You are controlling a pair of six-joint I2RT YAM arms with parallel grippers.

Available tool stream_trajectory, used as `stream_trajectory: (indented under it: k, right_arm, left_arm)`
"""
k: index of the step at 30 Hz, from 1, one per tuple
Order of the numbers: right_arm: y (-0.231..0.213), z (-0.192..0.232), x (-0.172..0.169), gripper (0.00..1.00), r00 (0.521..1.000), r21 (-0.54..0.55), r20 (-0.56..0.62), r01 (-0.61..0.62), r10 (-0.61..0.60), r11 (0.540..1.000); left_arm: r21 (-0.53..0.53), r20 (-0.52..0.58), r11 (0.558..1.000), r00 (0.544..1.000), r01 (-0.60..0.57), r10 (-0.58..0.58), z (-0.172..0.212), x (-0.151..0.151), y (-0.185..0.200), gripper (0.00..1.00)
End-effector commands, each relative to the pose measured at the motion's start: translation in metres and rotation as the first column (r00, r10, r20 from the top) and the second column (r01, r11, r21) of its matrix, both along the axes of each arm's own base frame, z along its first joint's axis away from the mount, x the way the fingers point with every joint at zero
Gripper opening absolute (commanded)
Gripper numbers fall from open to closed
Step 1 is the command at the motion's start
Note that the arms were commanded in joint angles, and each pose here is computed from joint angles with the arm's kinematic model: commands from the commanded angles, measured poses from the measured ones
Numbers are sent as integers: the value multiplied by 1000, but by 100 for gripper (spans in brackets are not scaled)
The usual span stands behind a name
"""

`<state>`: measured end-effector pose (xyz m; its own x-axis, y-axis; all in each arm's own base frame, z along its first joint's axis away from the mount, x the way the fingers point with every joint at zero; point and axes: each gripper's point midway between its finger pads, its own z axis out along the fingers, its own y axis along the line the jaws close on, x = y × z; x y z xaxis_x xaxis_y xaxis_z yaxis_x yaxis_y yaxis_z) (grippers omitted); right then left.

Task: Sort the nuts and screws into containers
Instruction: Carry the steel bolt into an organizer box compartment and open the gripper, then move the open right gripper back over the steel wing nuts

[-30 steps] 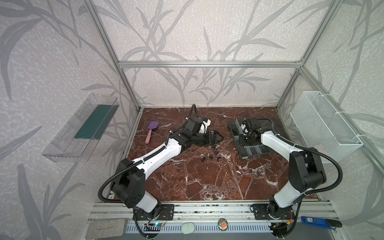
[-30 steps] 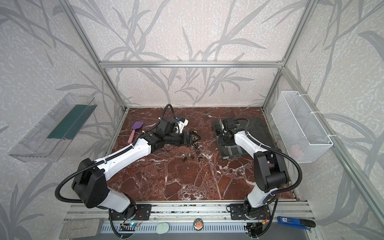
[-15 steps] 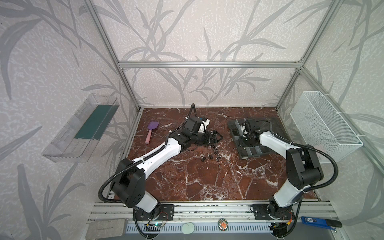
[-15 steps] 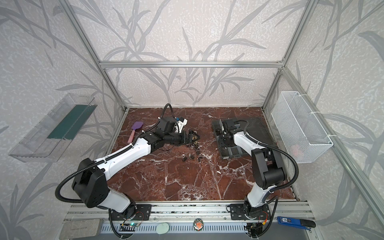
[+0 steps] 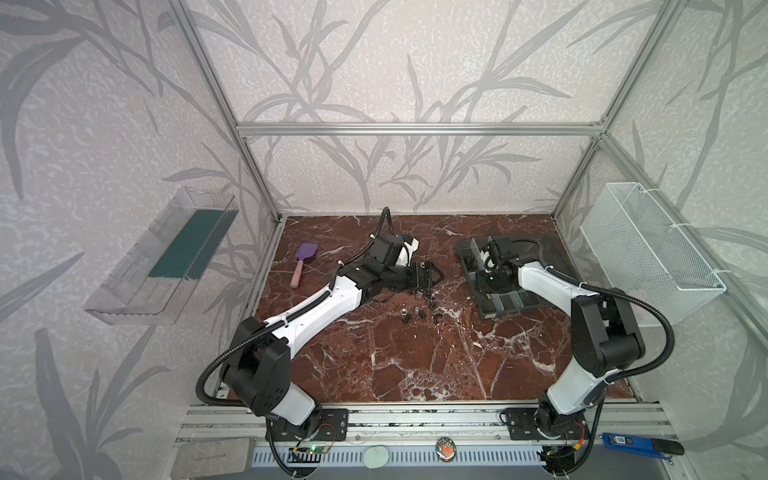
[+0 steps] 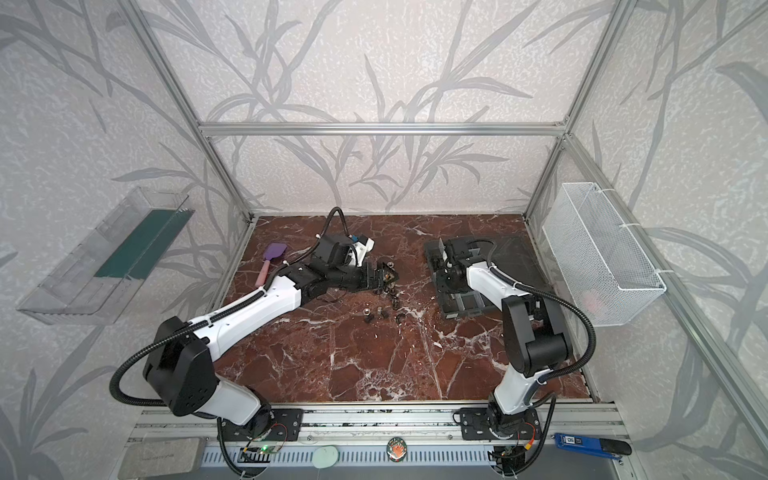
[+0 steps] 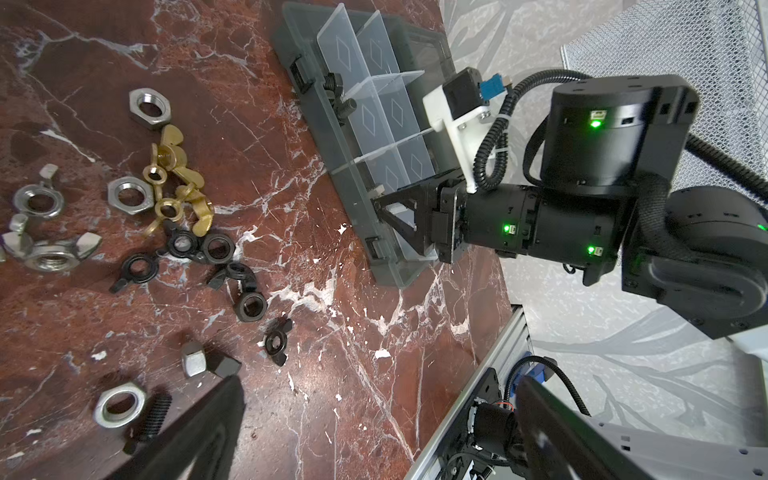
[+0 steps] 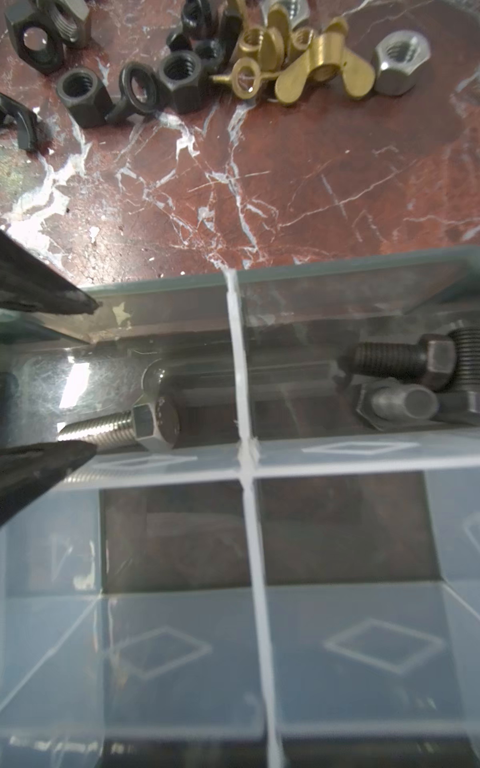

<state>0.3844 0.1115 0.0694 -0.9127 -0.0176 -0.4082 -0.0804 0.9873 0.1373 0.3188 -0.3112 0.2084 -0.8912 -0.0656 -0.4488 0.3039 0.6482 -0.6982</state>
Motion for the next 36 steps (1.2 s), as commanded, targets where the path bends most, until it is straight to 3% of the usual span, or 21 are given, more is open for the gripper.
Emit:
stream_trajectory:
  k: [1, 14, 21, 29, 36]
  right_arm:
    - [10, 28, 7, 49, 998, 28, 56, -11, 10, 1000]
    - [40, -3, 23, 34, 998, 10, 10, -60, 59, 998]
    - [42, -17, 24, 14, 996, -22, -9, -84, 84, 996]
    - [67, -19, 26, 1, 990, -38, -3, -143, 143, 989]
    - [98, -22, 27, 0, 980, -43, -5, -197, 197, 979]
  left_arm:
    - [7, 30, 1000, 999, -11, 11, 9, 0, 7, 99]
    - [15, 31, 999, 999, -38, 38, 9, -4, 21, 99]
    - [15, 25, 999, 999, -49, 49, 8, -3, 25, 99]
    - [10, 25, 998, 998, -61, 61, 11, -2, 28, 99]
    - [2, 23, 995, 994, -103, 103, 11, -1, 43, 99]
